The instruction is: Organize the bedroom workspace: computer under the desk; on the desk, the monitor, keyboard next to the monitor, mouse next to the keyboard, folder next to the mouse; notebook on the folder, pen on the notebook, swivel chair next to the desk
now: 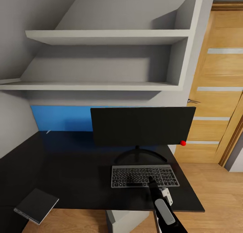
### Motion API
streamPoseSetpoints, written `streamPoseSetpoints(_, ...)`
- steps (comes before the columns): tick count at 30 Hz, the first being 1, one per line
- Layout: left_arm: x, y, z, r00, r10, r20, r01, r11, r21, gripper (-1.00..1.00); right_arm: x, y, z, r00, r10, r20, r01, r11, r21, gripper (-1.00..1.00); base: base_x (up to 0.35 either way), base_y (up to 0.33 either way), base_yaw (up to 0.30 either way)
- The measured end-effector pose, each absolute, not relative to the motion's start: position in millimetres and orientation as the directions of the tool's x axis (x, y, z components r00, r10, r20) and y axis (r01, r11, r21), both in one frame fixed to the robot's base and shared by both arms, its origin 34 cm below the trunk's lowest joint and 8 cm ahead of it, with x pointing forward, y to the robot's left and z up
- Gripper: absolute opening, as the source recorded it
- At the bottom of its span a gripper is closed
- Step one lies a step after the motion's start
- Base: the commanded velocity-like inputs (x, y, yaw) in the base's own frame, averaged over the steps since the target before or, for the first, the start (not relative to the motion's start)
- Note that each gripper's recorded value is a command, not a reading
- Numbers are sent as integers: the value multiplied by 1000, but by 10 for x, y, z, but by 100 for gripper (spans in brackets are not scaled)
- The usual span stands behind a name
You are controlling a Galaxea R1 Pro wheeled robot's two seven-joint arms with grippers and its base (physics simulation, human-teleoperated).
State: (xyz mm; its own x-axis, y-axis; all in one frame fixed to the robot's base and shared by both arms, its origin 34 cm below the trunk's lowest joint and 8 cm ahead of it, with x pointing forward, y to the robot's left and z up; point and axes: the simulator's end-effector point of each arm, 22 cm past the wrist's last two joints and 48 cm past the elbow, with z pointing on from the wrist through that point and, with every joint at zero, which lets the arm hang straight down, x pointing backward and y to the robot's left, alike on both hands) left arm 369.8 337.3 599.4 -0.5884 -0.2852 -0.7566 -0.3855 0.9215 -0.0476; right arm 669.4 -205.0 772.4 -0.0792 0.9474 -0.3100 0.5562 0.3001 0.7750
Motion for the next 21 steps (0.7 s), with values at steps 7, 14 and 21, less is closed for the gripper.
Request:
streamPoseSetpoints(7, 3692, 3376, 6033, -588, -286, -756, -387, 921, -47, 100, 6704, -2053, 7787, -78, 947, -312, 550, 302, 779, 100, -3, -3, 0)
streamPoseSetpoints(14, 3680, 3378, 6124, -589, -286, -756, -387, 921, -47, 100, 6699, -2051, 7886, -78, 947, -313, 548, 303, 780, 100, 0, 0, 0)
streamPoseSetpoints(21, 3666, 3379, 6212, -589, -286, -756, -388, 921, -46, 100, 6688, -2051, 7976, -78, 947, -313, 548, 303, 780, 100, 0, 0, 0)
